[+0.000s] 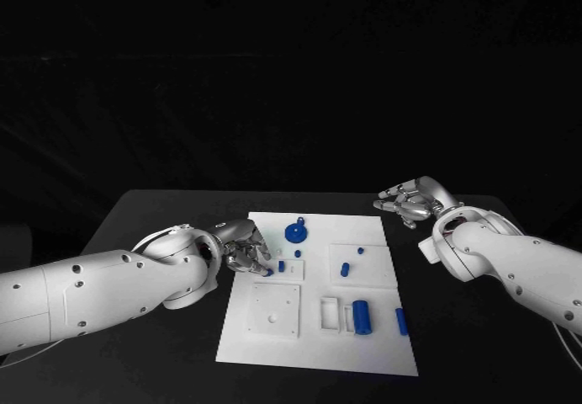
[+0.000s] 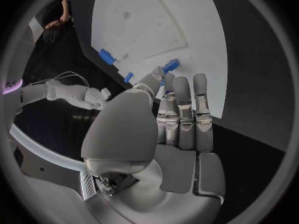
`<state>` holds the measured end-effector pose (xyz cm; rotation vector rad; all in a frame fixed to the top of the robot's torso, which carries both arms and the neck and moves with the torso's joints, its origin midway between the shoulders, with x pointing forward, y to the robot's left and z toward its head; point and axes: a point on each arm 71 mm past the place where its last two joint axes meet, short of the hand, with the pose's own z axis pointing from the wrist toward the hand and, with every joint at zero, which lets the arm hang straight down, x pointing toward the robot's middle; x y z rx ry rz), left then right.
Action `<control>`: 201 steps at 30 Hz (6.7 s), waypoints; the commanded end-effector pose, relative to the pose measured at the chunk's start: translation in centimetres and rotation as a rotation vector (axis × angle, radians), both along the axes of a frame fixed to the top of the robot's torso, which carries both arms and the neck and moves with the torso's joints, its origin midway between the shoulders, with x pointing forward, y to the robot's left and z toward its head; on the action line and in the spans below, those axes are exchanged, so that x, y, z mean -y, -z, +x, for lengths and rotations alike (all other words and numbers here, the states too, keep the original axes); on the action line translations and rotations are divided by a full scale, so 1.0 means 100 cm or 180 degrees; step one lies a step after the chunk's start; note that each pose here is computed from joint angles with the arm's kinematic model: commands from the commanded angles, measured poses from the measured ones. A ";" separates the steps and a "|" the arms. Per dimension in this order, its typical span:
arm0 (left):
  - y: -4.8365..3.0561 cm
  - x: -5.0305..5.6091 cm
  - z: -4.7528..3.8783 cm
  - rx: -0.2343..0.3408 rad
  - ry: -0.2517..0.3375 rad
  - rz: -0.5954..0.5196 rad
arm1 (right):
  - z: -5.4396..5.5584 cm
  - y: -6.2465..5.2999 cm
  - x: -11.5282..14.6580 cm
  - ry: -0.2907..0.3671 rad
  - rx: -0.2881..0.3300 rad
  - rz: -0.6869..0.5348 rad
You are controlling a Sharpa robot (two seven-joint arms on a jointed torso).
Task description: Assemble the parts on the task board
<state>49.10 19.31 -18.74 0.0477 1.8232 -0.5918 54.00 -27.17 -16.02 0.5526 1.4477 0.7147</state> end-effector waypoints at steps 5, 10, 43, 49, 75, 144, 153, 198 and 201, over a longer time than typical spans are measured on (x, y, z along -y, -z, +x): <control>0.0058 0.004 -0.0010 0.0016 0.0124 0.0047 | -0.001 0.000 -0.002 -0.0067 0.0000 -0.0015; 0.0099 0.004 0.0001 0.0005 0.0111 0.0053 | -0.001 0.001 -0.002 -0.0067 -0.0001 -0.0016; 0.0242 0.001 0.0034 -0.0079 0.0064 0.0128 | -0.002 0.001 -0.005 -0.0095 -0.0004 -0.0017; 0.0244 0.000 0.0045 -0.0068 0.0028 0.0132 | -0.002 0.001 -0.006 -0.0104 -0.0004 -0.0019; 0.0300 0.000 0.0038 -0.0242 0.0034 0.0283 | -0.003 0.000 -0.010 -0.0155 -0.0001 -0.0036; 0.0033 -0.020 0.0234 -0.1810 -0.0434 -0.1309 | -0.054 -0.012 -0.089 -0.1399 0.0818 -0.0786; -0.0058 -0.010 0.0270 -0.2330 -0.0205 -0.1334 | -0.079 -0.007 -0.133 -0.2026 0.1106 -0.1277; -0.0119 0.017 0.0242 -0.2803 0.0258 -0.1289 | -0.093 0.008 -0.174 -0.2406 0.1267 -0.1724; -0.0120 0.017 0.0240 -0.2809 0.0265 -0.1296 | -0.093 0.009 -0.175 -0.2413 0.1265 -0.1727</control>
